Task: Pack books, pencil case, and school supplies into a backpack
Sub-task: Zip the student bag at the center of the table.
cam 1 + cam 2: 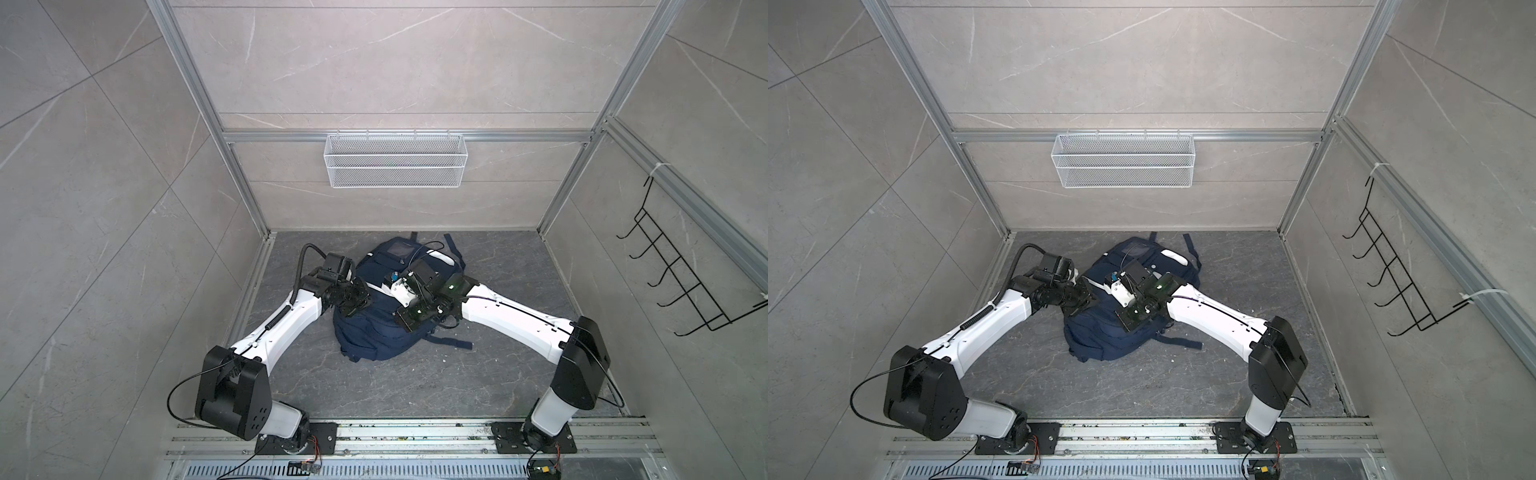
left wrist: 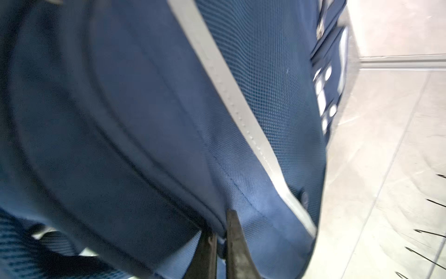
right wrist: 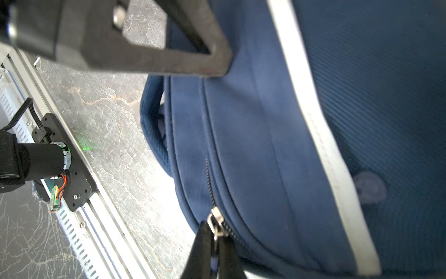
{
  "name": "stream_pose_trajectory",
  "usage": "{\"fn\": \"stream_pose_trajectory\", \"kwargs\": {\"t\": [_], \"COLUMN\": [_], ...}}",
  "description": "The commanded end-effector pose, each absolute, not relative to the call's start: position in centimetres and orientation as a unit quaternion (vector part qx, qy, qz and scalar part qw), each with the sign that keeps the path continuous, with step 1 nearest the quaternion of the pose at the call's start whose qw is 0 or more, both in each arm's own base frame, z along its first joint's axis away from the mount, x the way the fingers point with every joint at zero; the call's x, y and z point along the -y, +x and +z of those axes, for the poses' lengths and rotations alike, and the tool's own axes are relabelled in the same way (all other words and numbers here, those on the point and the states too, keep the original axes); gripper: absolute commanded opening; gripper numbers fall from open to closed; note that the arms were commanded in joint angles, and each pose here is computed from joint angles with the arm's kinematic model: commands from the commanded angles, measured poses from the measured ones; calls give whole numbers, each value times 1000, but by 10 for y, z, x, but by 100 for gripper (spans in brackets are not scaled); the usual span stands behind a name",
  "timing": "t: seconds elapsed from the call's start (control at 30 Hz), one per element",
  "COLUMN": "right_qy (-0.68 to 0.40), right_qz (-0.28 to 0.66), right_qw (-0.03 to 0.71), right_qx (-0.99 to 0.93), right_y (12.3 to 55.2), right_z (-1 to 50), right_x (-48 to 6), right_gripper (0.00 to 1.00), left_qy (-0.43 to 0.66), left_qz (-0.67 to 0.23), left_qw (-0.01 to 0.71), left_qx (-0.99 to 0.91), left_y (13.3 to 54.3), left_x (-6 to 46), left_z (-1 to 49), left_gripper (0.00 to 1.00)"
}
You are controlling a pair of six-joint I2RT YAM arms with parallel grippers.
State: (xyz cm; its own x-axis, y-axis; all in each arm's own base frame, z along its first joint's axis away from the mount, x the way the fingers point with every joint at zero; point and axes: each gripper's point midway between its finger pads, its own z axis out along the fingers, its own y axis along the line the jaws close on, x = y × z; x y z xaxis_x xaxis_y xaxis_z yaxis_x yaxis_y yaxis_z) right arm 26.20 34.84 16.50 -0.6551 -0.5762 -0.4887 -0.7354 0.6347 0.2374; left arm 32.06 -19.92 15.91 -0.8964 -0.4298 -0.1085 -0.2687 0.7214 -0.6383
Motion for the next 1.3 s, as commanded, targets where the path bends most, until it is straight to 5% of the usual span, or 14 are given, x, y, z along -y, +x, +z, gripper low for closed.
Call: {"fn": "stream_pose_trajectory", "kwargs": {"t": [0.0, 0.5, 1.0, 1.1, 1.27], "right_qy": [-328, -196, -186, -214, -216], "right_qz": [213, 76, 81, 99, 131], "right_qw": [205, 187, 207, 222, 249], "right_qx": [-897, -960, -957, -946, -935], "right_y": [278, 346, 375, 365, 351], "right_z": [175, 154, 154, 159, 175], "right_x": [-330, -198, -201, -208, -209], "right_gripper": [0, 0, 1, 17, 58], "left_qy": [-169, -166, -127, -123, -115], "left_qz": [-337, -299, -295, -298, -306], "left_qw": [157, 154, 151, 160, 176], "left_qx": [-913, -927, -935, -933, -929], "left_y": [336, 330, 317, 317, 315], "left_x": [197, 166, 165, 166, 165], "left_z": [173, 144, 151, 160, 178], "left_gripper": [0, 0, 0, 0, 36]}}
